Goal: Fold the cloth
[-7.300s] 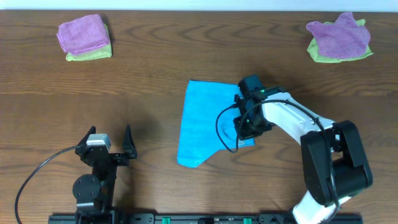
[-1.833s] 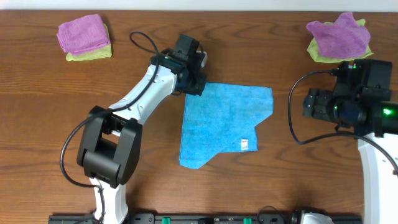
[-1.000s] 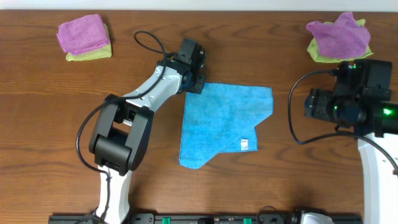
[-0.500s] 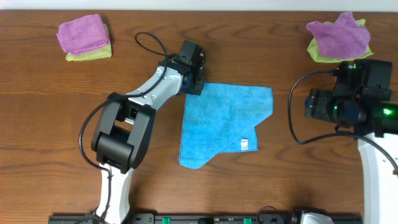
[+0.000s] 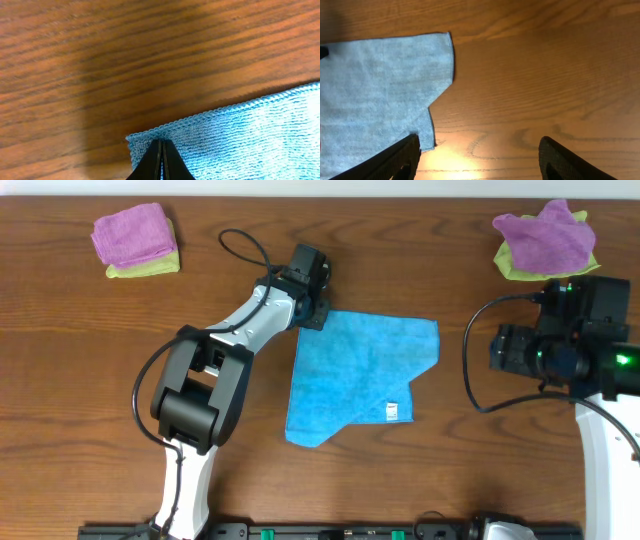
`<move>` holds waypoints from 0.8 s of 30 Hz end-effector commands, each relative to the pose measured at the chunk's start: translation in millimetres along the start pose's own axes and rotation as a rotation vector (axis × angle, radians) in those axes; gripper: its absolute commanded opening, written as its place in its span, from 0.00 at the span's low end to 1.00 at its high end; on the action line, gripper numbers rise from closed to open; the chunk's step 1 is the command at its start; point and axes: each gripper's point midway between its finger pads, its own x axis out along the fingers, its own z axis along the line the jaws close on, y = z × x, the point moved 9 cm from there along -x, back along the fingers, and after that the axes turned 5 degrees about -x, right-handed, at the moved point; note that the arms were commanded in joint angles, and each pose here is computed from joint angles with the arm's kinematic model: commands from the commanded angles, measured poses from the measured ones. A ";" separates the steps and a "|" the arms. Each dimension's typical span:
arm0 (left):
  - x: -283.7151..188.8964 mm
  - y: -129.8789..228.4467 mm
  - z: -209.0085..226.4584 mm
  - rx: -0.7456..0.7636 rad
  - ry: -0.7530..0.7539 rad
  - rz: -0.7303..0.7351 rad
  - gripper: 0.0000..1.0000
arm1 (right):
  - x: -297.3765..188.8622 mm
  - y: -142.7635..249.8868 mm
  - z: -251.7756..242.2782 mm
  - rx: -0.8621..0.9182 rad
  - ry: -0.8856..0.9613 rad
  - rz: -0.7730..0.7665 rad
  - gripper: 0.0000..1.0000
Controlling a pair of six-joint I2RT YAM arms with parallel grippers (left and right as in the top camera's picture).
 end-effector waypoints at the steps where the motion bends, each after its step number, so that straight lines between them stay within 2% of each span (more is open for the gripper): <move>1: 26.4 12.9 25.3 0.018 -0.153 0.053 0.06 | -1.9 -1.3 -2.0 0.009 0.003 -0.002 0.76; 6: 23.9 9.6 46.1 0.059 -0.276 0.042 0.06 | -1.1 1.5 -2.1 0.010 0.003 0.017 0.75; 12: 22.0 7.8 65.1 0.032 -0.296 0.045 0.05 | 25.3 16.4 6.7 0.014 -0.097 0.132 0.64; 16: 20.8 7.0 76.6 0.025 -0.305 0.049 0.06 | 56.2 28.7 12.4 0.009 -0.128 0.245 0.60; 24: 18.9 4.9 91.5 0.038 -0.332 0.047 0.06 | 85.6 30.4 36.0 -0.092 -0.157 0.328 0.60</move>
